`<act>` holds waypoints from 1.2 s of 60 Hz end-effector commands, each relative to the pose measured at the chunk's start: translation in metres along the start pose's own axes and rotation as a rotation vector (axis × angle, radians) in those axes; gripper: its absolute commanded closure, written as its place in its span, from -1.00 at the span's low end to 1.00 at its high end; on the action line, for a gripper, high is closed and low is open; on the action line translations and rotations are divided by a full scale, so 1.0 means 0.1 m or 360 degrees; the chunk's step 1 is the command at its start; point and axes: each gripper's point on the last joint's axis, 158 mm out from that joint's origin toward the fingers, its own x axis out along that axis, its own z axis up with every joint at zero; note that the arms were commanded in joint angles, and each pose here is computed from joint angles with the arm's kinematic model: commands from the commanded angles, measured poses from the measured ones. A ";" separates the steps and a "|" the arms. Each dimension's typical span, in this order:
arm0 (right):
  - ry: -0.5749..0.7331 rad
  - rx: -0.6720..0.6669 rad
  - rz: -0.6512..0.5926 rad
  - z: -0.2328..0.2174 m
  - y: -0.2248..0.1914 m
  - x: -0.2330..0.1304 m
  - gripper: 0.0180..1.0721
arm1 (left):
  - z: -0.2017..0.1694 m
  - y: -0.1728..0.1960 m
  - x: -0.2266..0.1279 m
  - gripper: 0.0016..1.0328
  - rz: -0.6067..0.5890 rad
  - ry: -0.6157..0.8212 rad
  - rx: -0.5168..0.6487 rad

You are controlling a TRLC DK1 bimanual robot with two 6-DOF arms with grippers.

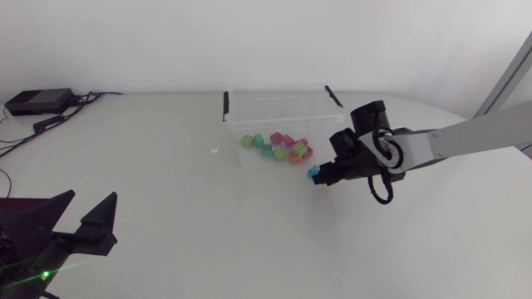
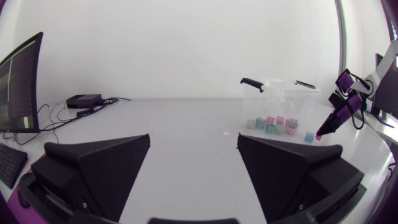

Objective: Pick up the duplo bricks and place them in the container

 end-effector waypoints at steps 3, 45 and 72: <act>-0.0088 0.0011 -0.0014 0.22 0.00 -0.39 0.54 | -0.07 0.01 0.01 -0.90 0.0004 0.0015 -0.0005; -0.0618 -0.0037 -0.0038 1.88 0.13 -0.96 0.49 | -0.07 0.01 0.01 -0.90 0.0004 0.0015 -0.0005; -0.0687 -0.0135 -0.0091 2.02 0.29 -0.36 -0.03 | -0.07 0.01 0.01 -0.90 0.0004 0.0015 -0.0005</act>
